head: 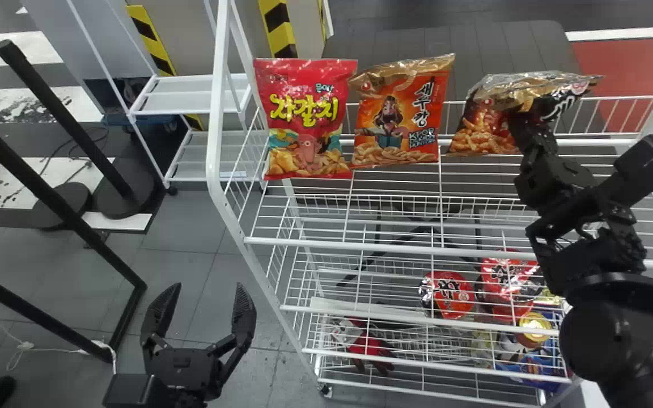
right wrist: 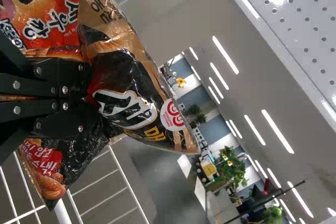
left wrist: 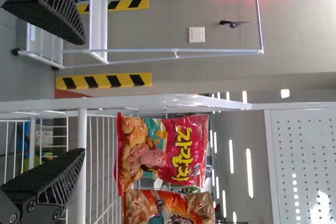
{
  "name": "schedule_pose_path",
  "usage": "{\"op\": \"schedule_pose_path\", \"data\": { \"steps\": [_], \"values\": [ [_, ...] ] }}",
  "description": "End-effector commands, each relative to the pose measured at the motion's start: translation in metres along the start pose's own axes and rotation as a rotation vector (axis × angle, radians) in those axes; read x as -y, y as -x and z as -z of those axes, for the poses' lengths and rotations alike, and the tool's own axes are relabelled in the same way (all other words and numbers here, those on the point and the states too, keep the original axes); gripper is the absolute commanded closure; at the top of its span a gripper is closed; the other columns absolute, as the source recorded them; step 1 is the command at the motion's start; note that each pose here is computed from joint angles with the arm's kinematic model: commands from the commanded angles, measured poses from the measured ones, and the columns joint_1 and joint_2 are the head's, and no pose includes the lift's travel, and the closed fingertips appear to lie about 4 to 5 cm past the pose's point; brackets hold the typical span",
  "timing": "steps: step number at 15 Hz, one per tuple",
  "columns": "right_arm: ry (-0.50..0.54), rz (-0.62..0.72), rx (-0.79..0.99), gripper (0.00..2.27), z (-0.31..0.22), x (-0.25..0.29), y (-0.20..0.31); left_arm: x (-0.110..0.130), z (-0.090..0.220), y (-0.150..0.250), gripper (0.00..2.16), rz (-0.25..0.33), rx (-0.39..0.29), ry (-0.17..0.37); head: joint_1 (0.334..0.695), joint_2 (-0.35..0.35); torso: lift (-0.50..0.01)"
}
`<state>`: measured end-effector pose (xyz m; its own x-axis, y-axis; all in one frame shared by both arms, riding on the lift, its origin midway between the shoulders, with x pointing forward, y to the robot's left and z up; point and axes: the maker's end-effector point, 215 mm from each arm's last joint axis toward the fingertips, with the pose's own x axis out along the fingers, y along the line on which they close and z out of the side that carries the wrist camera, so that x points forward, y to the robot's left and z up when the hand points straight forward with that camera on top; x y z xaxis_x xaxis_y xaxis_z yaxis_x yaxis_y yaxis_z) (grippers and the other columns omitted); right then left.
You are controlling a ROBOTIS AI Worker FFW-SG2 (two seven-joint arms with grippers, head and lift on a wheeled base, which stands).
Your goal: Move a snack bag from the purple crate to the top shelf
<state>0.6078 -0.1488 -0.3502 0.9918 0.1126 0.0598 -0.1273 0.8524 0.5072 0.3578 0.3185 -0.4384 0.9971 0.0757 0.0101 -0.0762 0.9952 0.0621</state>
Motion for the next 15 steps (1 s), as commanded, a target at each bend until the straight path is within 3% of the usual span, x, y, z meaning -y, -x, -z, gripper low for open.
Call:
{"op": "schedule_pose_path", "data": {
  "steps": [1, 6, 15],
  "values": [
    [0.017, 0.018, 0.03, 1.9, -0.004, 0.004, -0.001, -0.001, 0.0, 0.0, 0.08, -0.002, -0.001, 0.001, 0.695, 0.195, 0.001],
    [0.002, 0.086, 0.02, 1.9, 0.011, 0.031, -0.007, -0.002, 0.002, 0.001, 0.08, -0.003, -0.004, 0.0, 0.695, 0.178, 0.001],
    [-0.038, 0.064, -0.038, 1.9, 0.034, 0.03, -0.014, -0.003, 0.002, 0.0, 0.08, -0.007, -0.003, 0.001, 0.695, 0.176, 0.001]
  ]
}}
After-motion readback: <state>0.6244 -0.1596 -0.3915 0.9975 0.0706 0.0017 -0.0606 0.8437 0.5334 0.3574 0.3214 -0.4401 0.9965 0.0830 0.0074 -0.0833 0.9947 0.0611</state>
